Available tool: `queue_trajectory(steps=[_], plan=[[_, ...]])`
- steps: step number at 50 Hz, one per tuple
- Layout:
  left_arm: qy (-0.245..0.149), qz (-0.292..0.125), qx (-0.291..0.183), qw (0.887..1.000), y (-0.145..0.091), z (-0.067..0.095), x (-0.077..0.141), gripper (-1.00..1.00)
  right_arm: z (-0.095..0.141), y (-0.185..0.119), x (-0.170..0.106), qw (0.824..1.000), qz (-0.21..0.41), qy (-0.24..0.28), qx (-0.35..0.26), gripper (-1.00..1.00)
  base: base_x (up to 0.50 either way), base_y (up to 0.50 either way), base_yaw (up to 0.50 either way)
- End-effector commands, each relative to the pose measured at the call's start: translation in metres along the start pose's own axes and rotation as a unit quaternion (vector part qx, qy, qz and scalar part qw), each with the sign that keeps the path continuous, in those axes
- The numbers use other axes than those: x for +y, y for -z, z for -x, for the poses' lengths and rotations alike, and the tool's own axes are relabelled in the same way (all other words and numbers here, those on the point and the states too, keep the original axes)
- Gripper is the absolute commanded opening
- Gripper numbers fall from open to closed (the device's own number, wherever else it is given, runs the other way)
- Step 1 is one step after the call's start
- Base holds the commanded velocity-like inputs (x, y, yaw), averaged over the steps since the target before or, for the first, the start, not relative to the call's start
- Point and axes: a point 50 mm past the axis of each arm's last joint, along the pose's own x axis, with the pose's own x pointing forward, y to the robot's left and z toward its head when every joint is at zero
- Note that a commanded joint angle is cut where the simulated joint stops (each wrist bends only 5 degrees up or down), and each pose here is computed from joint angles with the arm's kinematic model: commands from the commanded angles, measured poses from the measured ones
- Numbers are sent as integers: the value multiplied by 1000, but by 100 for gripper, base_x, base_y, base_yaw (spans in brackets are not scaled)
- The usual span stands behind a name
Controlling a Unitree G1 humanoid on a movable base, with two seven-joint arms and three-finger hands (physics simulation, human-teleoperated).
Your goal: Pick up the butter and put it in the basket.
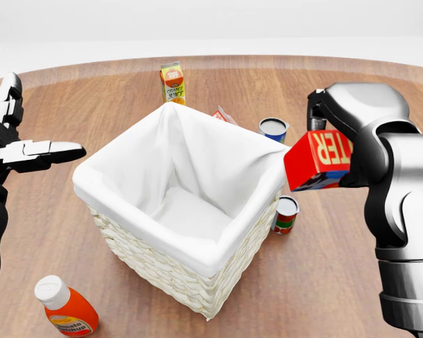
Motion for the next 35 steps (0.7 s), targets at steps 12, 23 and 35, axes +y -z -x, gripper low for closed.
queue_trajectory(steps=[12, 23, 35], plan=[[-3, 3, -1, 1000, -1, -1, 2, 100, 8, -28, -44, 992, -37, 101, -64, -100, 0, 0, 0], [-5, 5, 4, 1000, 1, -1, 3, 100, 2, -46, -48, 983, -77, 131, -106, -100, 0, 0, 0], [-12, 6, 9, 1000, 3, 0, 7, 100, 4, -66, -51, 969, -112, 163, -145, -100, 0, 0, 0]])
